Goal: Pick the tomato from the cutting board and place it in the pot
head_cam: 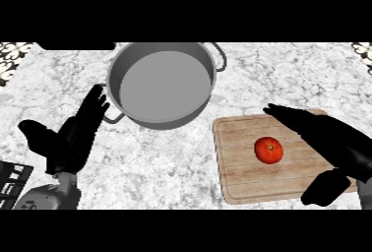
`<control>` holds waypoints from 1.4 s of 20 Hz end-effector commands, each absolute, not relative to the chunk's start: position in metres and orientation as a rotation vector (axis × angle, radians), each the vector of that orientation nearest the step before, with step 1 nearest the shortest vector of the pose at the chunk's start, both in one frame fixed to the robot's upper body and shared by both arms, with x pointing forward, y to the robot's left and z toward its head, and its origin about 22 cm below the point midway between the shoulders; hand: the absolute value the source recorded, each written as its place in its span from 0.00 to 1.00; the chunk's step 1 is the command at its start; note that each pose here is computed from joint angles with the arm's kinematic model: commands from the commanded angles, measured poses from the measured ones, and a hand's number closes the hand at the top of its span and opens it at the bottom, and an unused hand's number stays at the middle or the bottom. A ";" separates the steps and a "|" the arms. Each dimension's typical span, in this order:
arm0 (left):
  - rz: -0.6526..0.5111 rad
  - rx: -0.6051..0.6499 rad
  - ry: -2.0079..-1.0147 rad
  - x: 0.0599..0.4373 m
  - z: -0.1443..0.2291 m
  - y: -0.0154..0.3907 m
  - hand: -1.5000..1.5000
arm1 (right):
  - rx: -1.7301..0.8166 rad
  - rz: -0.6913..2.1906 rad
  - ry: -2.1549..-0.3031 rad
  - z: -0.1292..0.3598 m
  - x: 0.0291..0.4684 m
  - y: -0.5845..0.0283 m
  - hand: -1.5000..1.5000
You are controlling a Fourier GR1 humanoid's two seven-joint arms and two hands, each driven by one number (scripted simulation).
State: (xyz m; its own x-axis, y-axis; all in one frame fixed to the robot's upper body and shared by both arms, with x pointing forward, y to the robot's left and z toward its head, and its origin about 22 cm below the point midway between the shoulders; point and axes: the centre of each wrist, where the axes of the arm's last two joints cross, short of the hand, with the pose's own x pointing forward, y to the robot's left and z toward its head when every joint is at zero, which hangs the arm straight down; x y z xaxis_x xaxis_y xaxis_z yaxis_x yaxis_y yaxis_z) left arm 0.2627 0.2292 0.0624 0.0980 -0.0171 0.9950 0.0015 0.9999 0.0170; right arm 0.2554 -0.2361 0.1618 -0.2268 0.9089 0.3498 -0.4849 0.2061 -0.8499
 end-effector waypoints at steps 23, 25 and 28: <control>-0.017 0.012 -1.478 0.260 0.059 0.220 0.50 | -0.611 1.534 -0.935 0.081 0.298 -0.197 0.00; -0.018 0.011 -1.451 0.268 0.042 0.234 0.50 | -0.604 1.529 -0.932 0.090 0.296 -0.216 0.00; -0.007 0.008 -1.462 0.259 0.051 0.221 0.50 | -0.489 1.530 -1.059 0.069 0.283 -0.203 1.00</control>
State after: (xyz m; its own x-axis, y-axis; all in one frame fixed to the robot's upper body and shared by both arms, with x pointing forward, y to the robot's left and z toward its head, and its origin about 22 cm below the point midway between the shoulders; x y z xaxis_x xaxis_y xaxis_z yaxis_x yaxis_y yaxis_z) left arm 0.2624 0.2231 0.0571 0.0991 -0.0174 0.9949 0.0012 0.9998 0.0174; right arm 0.2920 -0.2111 0.0806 -0.2012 0.9664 0.1601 -0.5591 0.0209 -0.8288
